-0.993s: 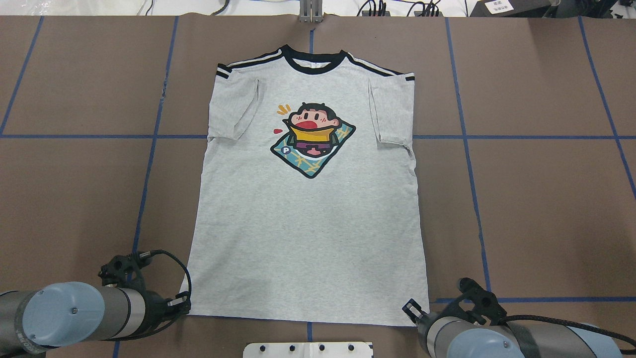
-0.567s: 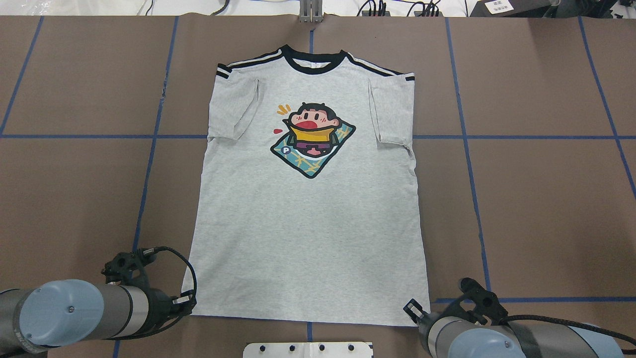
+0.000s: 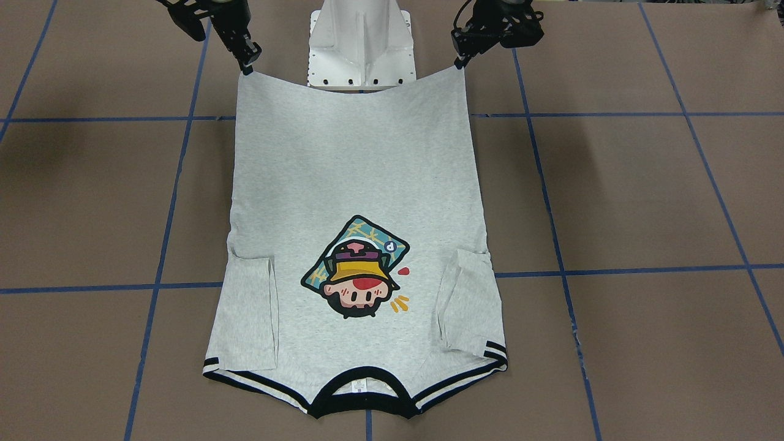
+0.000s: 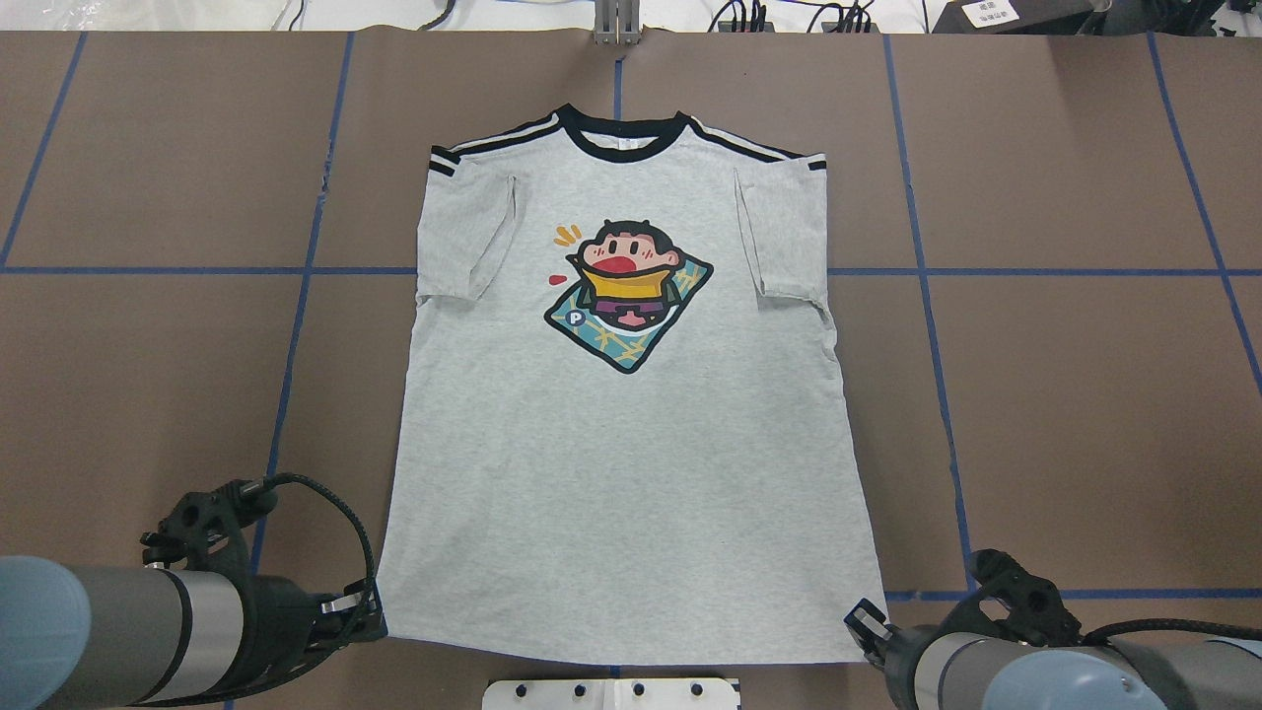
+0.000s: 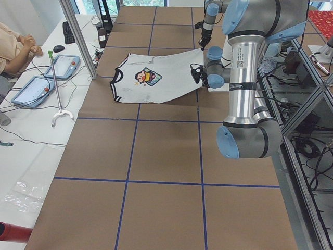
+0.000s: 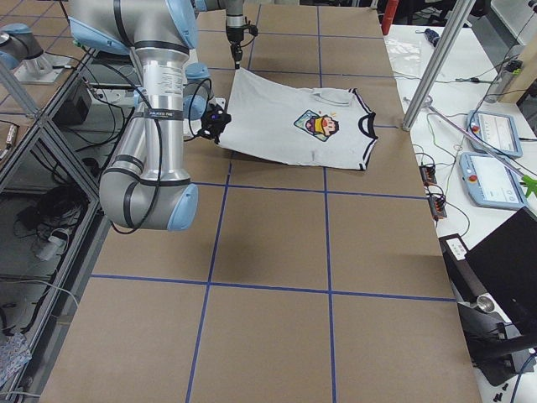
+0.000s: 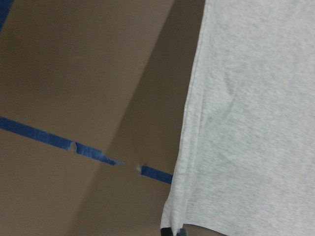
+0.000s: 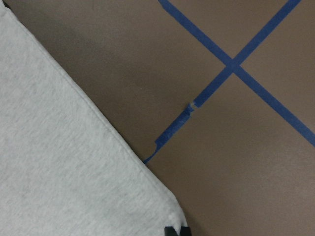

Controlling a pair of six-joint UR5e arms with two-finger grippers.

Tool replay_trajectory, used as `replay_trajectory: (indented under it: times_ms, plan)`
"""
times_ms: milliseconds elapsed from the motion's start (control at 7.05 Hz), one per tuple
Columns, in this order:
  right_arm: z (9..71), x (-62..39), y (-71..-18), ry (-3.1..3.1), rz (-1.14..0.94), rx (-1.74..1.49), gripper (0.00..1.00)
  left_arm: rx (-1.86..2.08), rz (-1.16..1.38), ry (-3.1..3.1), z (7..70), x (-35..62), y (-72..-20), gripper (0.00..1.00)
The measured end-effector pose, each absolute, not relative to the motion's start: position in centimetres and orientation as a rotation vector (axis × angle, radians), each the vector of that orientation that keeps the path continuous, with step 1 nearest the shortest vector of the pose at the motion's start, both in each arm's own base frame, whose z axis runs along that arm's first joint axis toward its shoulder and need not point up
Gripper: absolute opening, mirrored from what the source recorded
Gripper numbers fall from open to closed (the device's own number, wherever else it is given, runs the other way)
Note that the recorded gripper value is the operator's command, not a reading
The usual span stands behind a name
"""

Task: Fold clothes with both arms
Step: 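Lift the hem with both grippers and fold it toward the collar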

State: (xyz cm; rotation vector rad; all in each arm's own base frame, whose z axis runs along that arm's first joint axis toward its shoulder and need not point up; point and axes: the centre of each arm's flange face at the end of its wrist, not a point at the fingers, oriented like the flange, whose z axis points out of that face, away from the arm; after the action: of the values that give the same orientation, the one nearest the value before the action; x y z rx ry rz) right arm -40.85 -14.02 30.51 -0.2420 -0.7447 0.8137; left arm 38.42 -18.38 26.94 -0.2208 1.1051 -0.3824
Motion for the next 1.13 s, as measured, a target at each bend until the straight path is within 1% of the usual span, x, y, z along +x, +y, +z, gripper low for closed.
replay_trajectory:
  times_ms: [284,567,709,1134]
  plan:
    - [28.1,-37.8,-14.5,-0.750,0.819,-0.256,0.00,-0.246,-0.380,1.133,24.7,36.5,-17.9,0.00]
    - [26.8,-36.2,-18.8,-0.793,0.832,-0.184,0.00,-0.190,-0.396,1.156,24.0,35.8,-20.1,0.00]
    - [26.4,-36.8,-22.0,-0.809,0.798,-0.108,0.00,-0.096,-0.386,1.178,23.5,35.6,-23.0,0.00]
    - [26.1,-37.0,-34.4,-0.779,0.739,0.097,0.00,0.211,-0.361,1.105,24.6,36.5,-36.2,0.00]
